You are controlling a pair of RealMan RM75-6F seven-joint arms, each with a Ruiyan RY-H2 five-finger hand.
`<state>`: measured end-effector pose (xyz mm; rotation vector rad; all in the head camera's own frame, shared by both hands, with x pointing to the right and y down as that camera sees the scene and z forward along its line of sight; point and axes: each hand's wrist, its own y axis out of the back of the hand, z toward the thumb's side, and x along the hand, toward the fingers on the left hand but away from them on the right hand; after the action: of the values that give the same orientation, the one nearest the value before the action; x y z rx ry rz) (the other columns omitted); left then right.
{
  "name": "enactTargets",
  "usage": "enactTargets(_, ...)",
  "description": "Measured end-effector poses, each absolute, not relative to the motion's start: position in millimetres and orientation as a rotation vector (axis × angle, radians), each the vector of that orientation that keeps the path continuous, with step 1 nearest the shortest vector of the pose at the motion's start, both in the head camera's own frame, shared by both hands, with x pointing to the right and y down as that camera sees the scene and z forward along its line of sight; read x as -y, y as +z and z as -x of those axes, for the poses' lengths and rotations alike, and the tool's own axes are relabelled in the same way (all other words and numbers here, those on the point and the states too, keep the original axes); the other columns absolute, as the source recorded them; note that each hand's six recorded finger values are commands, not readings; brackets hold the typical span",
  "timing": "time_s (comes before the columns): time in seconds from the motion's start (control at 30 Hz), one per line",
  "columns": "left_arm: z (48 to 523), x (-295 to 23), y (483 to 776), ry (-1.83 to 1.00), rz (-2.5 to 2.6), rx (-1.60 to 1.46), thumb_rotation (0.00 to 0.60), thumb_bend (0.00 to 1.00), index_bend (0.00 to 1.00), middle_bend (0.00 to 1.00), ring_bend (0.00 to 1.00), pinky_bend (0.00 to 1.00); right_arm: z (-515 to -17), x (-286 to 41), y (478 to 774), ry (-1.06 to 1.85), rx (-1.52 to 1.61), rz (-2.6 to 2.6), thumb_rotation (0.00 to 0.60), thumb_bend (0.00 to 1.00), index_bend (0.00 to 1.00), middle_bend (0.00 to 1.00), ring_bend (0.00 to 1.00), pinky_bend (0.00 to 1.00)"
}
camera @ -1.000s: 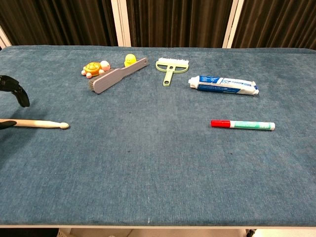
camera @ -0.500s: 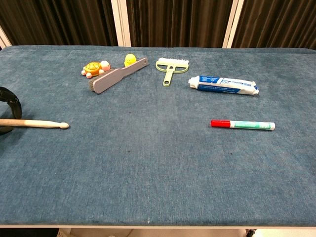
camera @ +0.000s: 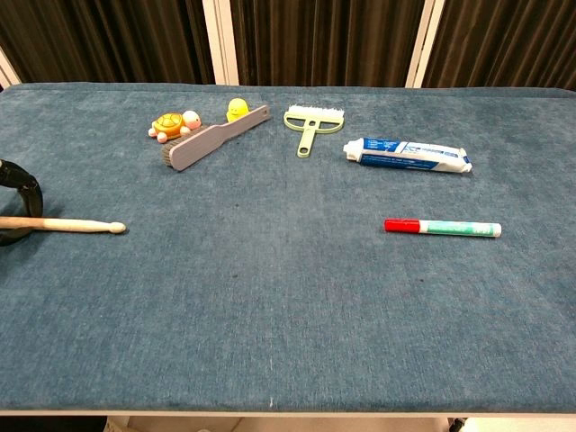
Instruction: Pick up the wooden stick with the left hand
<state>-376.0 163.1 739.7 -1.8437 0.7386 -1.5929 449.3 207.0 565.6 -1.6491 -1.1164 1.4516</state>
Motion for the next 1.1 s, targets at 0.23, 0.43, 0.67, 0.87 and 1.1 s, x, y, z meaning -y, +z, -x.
enactTargets(0.23,375.4,-161.6,738.4,-1.578,1.848,-0.754,0.6,0.38,0.57,0.51,0.2,0.12,-448.9,-206.9,566.1,1.451,1.118,1.654,0.6,0.26,0.24,0.11,0.02,0.0)
enactTargets(0.43,378.8,-161.4,737.3,-1.584,1.856,-0.769,0.6,0.42,0.6,0.54,0.22,0.13,-448.4,-207.1,566.3,1.45,1.123,1.663,0.6,0.26,0.24,0.11,0.02,0.0)
enactTargets(0.67,377.3,-154.5,722.6,-1.532,1.881,-0.824,0.6,0.42,0.6,0.54,0.22,0.13,-448.6,-207.0,566.3,1.45,1.129,1.668,0.6,0.26,0.24,0.11,0.02,0.0)
enactTargets(0.87,368.8,-147.8,699.1,-1.454,1.917,-0.854,0.6,0.43,0.6,0.54,0.22,0.13,-448.6,-207.3,566.2,1.45,1.131,1.67,0.6,0.26,0.24,0.11,0.02,0.0)
enactTargets(1.1,345.5,-135.8,658.1,-1.324,1.964,-0.835,0.6,0.43,0.6,0.54,0.22,0.13,-448.9,-207.3,566.4,1.454,1.133,1.671,0.6,0.26,0.24,0.11,0.02,0.0)
